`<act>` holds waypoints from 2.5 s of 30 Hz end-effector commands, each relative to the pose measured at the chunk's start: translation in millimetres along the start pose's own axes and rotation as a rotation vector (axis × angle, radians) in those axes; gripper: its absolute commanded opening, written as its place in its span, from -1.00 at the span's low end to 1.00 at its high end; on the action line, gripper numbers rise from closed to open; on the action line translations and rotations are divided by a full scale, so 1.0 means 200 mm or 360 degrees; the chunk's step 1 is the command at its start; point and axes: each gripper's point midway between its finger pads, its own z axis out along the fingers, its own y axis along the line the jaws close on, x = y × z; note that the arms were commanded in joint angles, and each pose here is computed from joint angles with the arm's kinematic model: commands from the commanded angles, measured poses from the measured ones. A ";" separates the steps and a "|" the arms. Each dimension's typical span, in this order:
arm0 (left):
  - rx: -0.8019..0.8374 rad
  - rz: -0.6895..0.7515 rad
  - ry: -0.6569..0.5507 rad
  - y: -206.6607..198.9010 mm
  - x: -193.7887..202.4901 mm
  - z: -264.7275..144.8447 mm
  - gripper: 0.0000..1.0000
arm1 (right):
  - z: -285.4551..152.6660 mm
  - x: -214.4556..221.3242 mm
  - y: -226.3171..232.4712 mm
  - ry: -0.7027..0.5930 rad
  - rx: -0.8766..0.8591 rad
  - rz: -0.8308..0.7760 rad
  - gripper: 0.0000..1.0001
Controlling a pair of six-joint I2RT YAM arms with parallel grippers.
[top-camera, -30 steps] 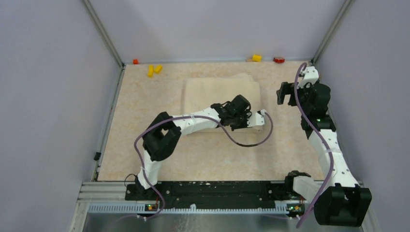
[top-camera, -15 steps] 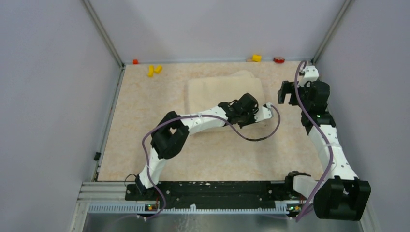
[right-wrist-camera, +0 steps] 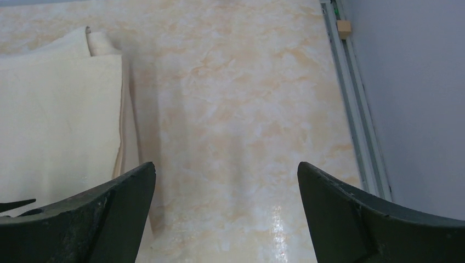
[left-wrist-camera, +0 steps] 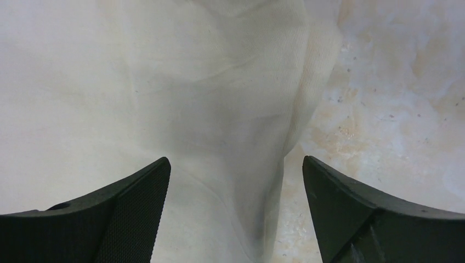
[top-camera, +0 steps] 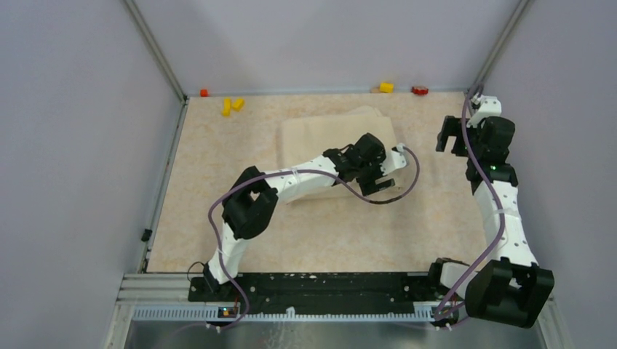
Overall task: Open and lay out the surgical kit
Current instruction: Move the surgical kit at the center of the board, then open the surgical kit at the center of the board.
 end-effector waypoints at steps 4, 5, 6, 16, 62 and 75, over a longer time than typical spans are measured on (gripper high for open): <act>-0.0058 -0.0095 -0.0343 0.11 -0.44 -0.13 0.86 | -0.05 -0.03 -0.02 -0.0011 0.0032 -0.0003 0.98; -0.0057 -0.0106 -0.0343 0.11 -0.45 -0.11 0.85 | -0.05 -0.02 -0.03 -0.0005 0.0040 -0.0002 0.98; -0.0054 -0.0121 -0.0348 0.10 -0.46 -0.09 0.85 | -0.05 -0.01 -0.04 -0.0004 0.0049 0.0001 0.98; 0.0029 -0.0248 -0.0439 0.05 -0.55 0.06 0.75 | -0.05 0.00 -0.09 0.0002 0.0096 0.0036 0.98; -0.0112 -0.0317 -0.0542 0.33 -0.63 -0.39 -1.00 | -0.06 -0.03 -0.07 -0.0001 0.0038 0.0028 0.97; -0.1688 -0.0859 -0.0275 1.16 0.67 -2.00 -1.00 | -0.08 -0.10 0.06 -0.0029 -0.0195 0.0014 0.97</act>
